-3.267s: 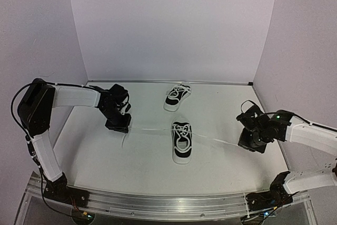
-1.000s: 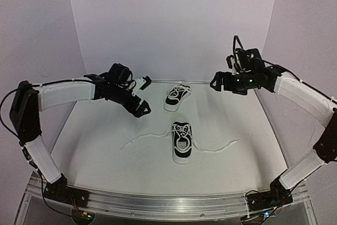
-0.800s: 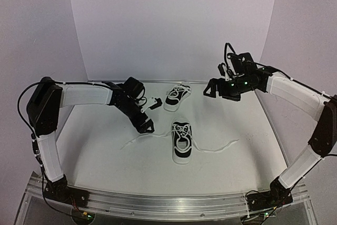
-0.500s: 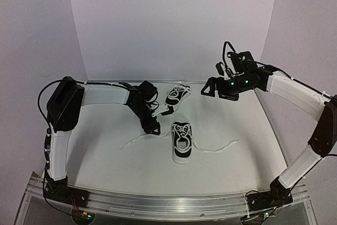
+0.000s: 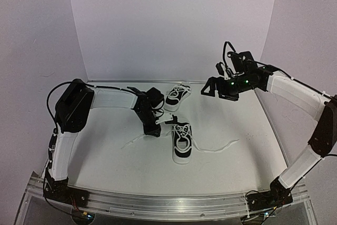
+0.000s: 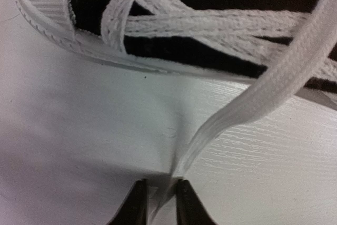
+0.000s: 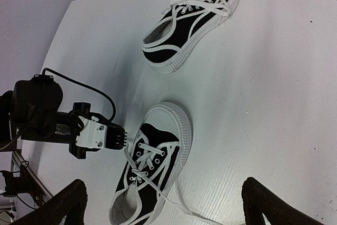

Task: Tie the shoes

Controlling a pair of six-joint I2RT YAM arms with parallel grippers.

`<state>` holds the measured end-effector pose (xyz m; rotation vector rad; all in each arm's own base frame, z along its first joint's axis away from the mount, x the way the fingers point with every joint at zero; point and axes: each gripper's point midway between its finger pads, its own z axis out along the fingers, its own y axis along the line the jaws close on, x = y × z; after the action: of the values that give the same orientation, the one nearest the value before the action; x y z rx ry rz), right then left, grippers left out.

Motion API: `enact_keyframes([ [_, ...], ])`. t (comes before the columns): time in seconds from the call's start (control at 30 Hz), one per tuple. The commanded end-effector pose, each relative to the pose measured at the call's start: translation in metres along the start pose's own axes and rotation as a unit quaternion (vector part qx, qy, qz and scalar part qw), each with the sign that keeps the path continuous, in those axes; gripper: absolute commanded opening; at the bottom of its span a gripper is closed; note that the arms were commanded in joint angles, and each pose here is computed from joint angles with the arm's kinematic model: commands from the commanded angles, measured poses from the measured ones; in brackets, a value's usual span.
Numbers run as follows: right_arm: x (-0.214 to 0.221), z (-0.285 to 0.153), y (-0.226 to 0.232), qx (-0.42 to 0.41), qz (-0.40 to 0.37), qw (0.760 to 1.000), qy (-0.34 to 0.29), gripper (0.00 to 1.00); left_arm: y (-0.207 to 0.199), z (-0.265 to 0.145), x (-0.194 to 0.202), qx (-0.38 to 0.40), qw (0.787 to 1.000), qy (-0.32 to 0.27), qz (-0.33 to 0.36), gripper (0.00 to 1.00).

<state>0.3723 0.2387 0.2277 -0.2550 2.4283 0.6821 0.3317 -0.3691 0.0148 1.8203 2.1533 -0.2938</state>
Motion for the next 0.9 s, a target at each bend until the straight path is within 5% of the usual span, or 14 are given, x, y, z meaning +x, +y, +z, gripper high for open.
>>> enact_keyframes([
  [0.0, -0.012, -0.008, 0.010, -0.015, -0.001, 1.000, -0.014, 0.98, -0.013, 0.003, 0.007, 0.019, 1.000, 0.015, 0.000, 0.05],
  [0.4, -0.004, 0.010, 0.027, -0.080, 0.006, 0.997, 0.013, 0.84, 0.000, -0.090, -0.093, 0.009, 0.977, -0.206, -0.061, 0.00],
  [0.63, 0.008, 0.028, 0.039, -0.132, 0.025, 0.990, 0.042, 0.66, 0.003, -0.113, -0.112, 0.013, 0.959, -0.272, -0.085, 0.00],
  [0.87, 0.021, 0.047, 0.057, -0.186, 0.037, 0.980, 0.063, 0.59, 0.010, -0.137, -0.116, 0.020, 0.935, -0.331, -0.127, 0.00],
])
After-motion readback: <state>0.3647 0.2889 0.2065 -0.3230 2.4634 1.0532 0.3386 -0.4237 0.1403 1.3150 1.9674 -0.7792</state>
